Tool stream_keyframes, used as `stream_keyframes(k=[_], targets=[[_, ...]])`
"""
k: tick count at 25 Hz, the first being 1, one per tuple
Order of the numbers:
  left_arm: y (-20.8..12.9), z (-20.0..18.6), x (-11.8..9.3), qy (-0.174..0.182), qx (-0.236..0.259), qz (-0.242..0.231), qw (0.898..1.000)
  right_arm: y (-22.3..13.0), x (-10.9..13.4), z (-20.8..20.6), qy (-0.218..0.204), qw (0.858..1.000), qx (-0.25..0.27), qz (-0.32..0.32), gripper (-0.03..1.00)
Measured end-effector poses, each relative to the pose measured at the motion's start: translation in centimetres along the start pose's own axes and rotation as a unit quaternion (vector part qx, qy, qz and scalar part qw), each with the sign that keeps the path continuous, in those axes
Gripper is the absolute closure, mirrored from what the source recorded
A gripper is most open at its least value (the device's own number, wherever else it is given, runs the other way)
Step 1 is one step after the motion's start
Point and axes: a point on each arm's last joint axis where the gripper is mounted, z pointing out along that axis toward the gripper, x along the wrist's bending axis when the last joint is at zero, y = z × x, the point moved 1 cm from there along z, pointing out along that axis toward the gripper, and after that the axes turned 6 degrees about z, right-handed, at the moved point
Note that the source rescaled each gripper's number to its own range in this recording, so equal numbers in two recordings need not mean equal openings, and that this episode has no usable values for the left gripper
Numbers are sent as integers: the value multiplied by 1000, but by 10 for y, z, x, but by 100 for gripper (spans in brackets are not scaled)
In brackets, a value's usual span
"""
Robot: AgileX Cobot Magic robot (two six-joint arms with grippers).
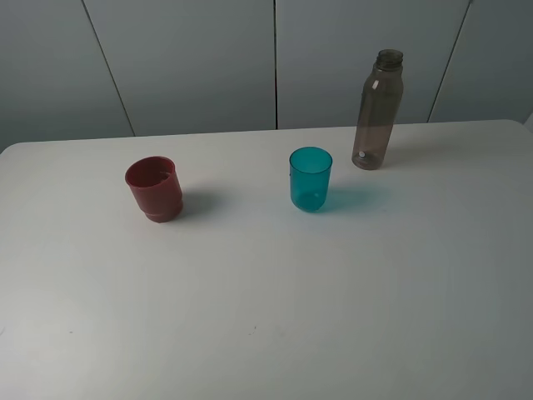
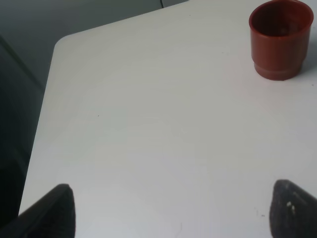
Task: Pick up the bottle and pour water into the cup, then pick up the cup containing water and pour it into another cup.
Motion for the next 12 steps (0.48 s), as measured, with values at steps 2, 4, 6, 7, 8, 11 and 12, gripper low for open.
stream_keyframes(k=[2, 4, 6, 7, 8, 11, 12], targets=[[0, 0, 0, 0, 0, 0, 1000, 0, 0, 3, 1, 1000, -3, 2, -3], [0, 0, 0, 0, 0, 0, 1000, 0, 0, 3, 3, 1000, -7, 3, -3], [0, 0, 0, 0, 0, 0, 1000, 0, 1, 3, 5, 1000, -8, 3, -3], [0, 0, 0, 0, 0, 0, 1000, 0, 1, 3, 5, 1000, -8, 3, -3], [0, 0, 0, 0, 0, 0, 1000, 0, 1, 3, 6, 1000, -9, 4, -3], [0, 0, 0, 0, 0, 0, 1000, 0, 1, 3, 5, 1000, -9, 6, -3], [0, 0, 0, 0, 0, 0, 1000, 0, 1, 3, 0, 1000, -10, 9, -3]])
